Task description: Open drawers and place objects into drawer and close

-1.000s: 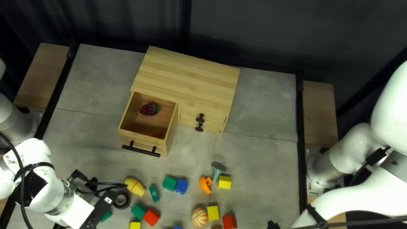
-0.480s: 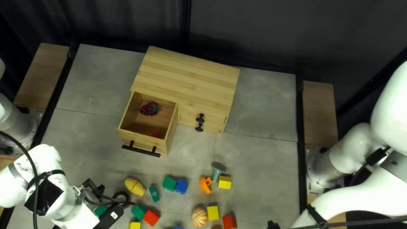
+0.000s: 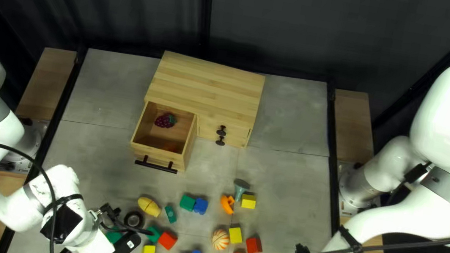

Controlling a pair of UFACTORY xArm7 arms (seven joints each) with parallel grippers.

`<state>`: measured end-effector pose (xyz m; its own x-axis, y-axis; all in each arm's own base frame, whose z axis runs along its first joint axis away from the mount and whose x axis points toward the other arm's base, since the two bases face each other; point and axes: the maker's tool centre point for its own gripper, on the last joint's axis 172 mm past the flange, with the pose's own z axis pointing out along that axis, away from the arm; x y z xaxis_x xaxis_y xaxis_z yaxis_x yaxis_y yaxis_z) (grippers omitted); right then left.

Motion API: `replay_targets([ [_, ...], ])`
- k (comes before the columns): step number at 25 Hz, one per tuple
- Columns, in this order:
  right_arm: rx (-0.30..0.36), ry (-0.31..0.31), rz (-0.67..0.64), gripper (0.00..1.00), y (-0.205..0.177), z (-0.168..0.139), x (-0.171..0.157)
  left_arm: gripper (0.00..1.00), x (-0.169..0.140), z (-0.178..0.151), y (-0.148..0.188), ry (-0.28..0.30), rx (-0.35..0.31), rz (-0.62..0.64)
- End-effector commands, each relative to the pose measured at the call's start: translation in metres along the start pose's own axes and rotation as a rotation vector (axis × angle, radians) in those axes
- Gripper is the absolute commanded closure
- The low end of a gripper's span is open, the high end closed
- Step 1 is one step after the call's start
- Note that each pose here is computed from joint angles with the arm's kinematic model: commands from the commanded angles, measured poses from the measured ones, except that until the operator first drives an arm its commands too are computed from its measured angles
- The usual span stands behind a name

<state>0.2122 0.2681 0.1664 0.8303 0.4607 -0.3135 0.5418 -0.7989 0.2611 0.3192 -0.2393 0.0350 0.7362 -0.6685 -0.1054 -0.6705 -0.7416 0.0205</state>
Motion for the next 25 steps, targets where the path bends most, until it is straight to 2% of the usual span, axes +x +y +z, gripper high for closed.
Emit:
replay_targets([
  [1, 0.000, 0.000, 0.000, 0.00, 0.000, 0.000, 0.000, 0.00, -0.002, 0.003, -0.001, -0.005, -0.003, 0.000],
  [13, 0.000, 0.000, 0.000, 0.00, 0.000, 0.000, 0.000, 0.00, -0.009, 0.014, -0.006, -0.002, -0.015, -0.009],
  [25, 0.000, 0.000, 0.000, 0.00, 0.000, 0.000, 0.000, 0.00, 0.022, 0.017, -0.007, 0.002, -0.016, 0.014],
])
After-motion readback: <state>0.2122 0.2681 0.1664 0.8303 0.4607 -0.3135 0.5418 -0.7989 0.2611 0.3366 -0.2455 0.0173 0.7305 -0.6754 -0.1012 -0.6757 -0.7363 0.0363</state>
